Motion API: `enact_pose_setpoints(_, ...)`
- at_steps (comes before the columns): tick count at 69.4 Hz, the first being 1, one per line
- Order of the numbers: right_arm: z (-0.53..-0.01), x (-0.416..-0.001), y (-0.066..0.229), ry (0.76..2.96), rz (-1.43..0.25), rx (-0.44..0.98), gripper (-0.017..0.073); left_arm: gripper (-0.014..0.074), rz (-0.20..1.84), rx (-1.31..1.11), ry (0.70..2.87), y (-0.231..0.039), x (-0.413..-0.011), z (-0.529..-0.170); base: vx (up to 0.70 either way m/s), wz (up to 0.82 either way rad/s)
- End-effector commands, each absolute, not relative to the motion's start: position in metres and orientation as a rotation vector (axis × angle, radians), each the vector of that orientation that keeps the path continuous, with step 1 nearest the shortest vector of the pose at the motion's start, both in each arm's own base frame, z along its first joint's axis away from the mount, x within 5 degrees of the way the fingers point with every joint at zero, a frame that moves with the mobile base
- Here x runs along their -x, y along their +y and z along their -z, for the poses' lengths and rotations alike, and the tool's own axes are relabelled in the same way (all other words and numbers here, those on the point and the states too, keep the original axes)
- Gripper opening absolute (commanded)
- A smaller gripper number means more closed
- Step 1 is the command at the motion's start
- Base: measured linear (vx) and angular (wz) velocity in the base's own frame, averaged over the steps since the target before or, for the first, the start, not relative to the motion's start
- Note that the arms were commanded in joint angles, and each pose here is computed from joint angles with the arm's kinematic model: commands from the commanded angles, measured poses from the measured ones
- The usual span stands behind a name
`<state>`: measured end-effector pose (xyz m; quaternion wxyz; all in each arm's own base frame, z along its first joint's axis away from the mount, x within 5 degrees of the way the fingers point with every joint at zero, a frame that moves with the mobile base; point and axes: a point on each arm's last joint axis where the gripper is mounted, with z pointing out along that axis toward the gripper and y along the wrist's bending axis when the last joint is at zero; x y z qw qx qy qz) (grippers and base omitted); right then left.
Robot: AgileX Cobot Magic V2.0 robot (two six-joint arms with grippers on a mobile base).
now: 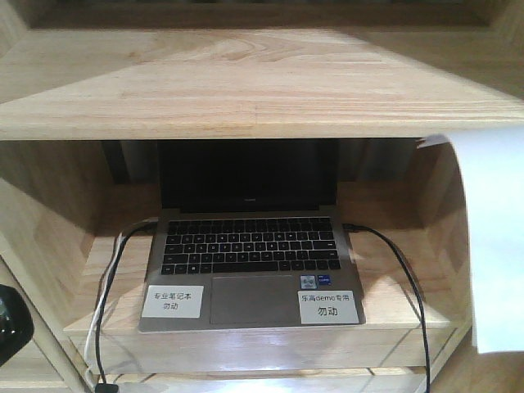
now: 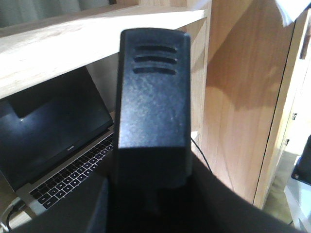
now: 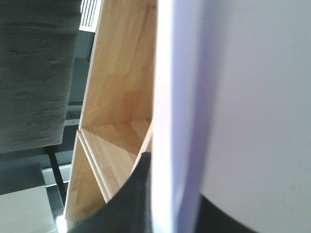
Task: Grab stapler and paper to desk for stapling
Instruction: 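Hold the paper upright with the right gripper beside the robot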
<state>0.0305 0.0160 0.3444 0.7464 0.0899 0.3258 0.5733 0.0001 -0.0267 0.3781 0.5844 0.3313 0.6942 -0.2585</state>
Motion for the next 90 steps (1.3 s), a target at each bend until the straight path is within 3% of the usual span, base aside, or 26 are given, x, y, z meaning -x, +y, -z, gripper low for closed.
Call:
enact_pose_setpoints(1, -0.3536, -0.0276, 0.0157, 0.687, -1.245, -0.176, -0.0006, -0.0006, 0.647, -0.7, 1.511, -0.0265, -0.0009, -0.3961, 0.0, 0.0)
enact_pose_setpoints(90, -0.3536, -0.0277, 0.0158, 0.687, -1.245, -0.177, -0.0006, -0.0006, 0.647, -0.7, 1.511, -0.0265, -0.0009, -0.3961, 0.0, 0.0)
